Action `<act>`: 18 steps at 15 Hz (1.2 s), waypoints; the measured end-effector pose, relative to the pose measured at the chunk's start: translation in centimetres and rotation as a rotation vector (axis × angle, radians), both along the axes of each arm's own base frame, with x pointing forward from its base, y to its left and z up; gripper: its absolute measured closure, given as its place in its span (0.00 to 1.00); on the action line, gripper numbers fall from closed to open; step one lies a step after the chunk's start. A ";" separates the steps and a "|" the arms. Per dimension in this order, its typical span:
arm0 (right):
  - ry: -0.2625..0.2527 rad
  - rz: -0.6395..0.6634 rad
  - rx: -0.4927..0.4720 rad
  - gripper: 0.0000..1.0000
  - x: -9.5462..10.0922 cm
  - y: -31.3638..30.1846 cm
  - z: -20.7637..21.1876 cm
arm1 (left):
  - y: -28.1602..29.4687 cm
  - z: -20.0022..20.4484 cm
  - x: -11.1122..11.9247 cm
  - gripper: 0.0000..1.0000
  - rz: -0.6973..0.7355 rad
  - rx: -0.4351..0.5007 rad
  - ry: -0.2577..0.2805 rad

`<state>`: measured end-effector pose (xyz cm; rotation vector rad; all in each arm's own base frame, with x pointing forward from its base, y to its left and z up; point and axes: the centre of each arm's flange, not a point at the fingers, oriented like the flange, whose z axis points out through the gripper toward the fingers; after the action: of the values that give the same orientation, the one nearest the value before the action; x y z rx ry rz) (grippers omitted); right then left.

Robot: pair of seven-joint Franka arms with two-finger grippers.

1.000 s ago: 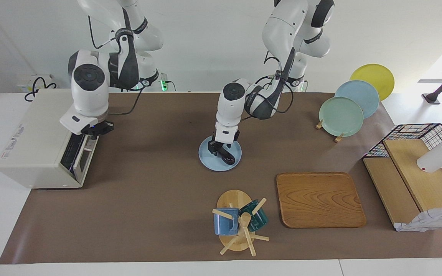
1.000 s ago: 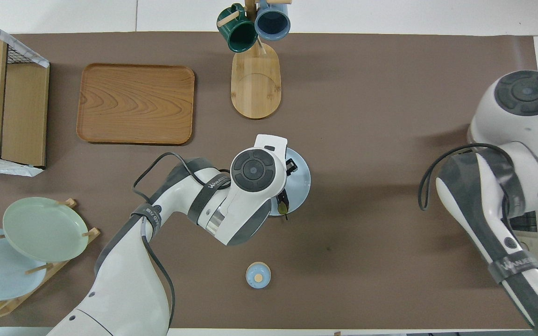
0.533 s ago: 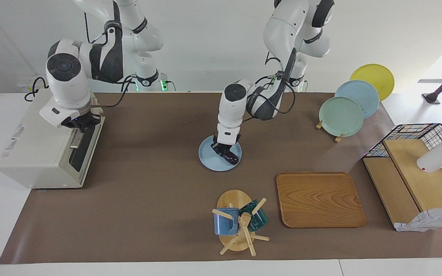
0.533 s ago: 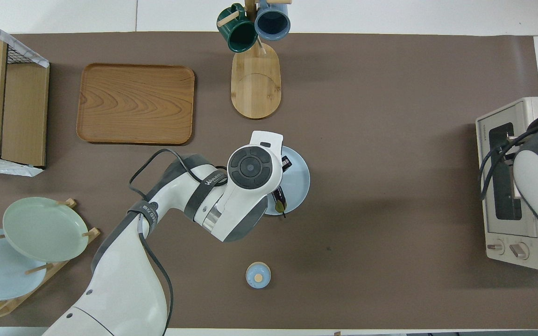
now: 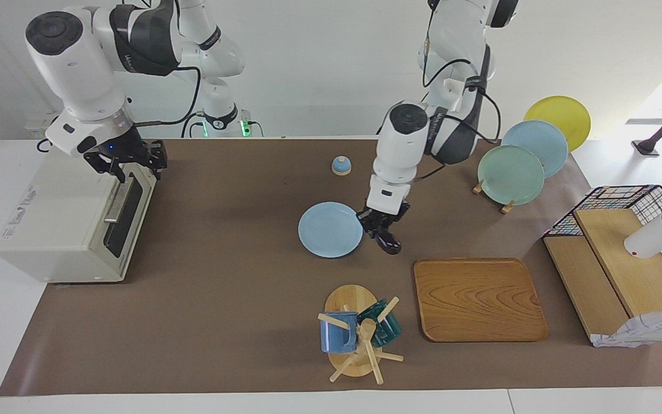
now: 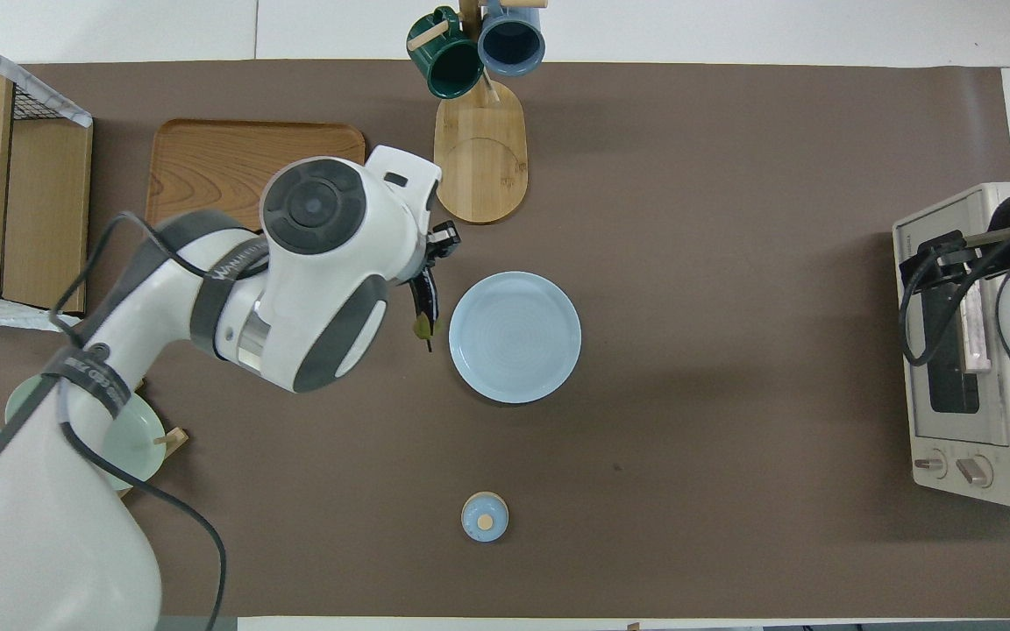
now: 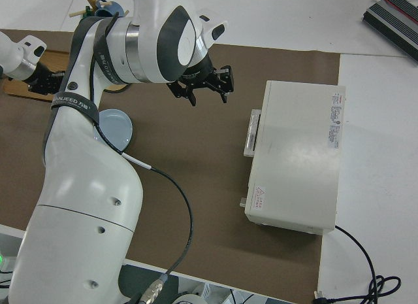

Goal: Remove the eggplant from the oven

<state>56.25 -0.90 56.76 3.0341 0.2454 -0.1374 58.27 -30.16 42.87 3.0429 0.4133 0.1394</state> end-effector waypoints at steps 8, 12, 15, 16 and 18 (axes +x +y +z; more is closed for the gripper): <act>-0.006 -0.016 0.000 0.00 -0.4 1.0 0.5 | 18.2 -4.8 8.7 0.65 -0.180 0.043 0.015; 0.001 -0.025 -0.001 0.00 -0.6 0.7 0.2 | 17.5 -9.6 12.3 0.65 -0.182 0.033 -0.045; 0.002 -0.038 0.008 0.00 -0.6 0.3 0.1 | 17.8 -11.5 12.8 0.65 -0.178 0.032 -0.057; 0.002 -0.042 0.012 0.00 -0.6 0.1 0.1 | 17.9 -11.4 12.8 0.65 -0.178 0.032 -0.059; -0.002 -0.053 0.013 0.00 -0.7 -0.5 0.3 | 18.1 -11.3 12.9 0.65 -0.176 0.032 -0.061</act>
<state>55.59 -1.40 57.09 3.0546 0.1659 -0.1368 71.12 -12.06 31.59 3.0779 0.1396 0.2293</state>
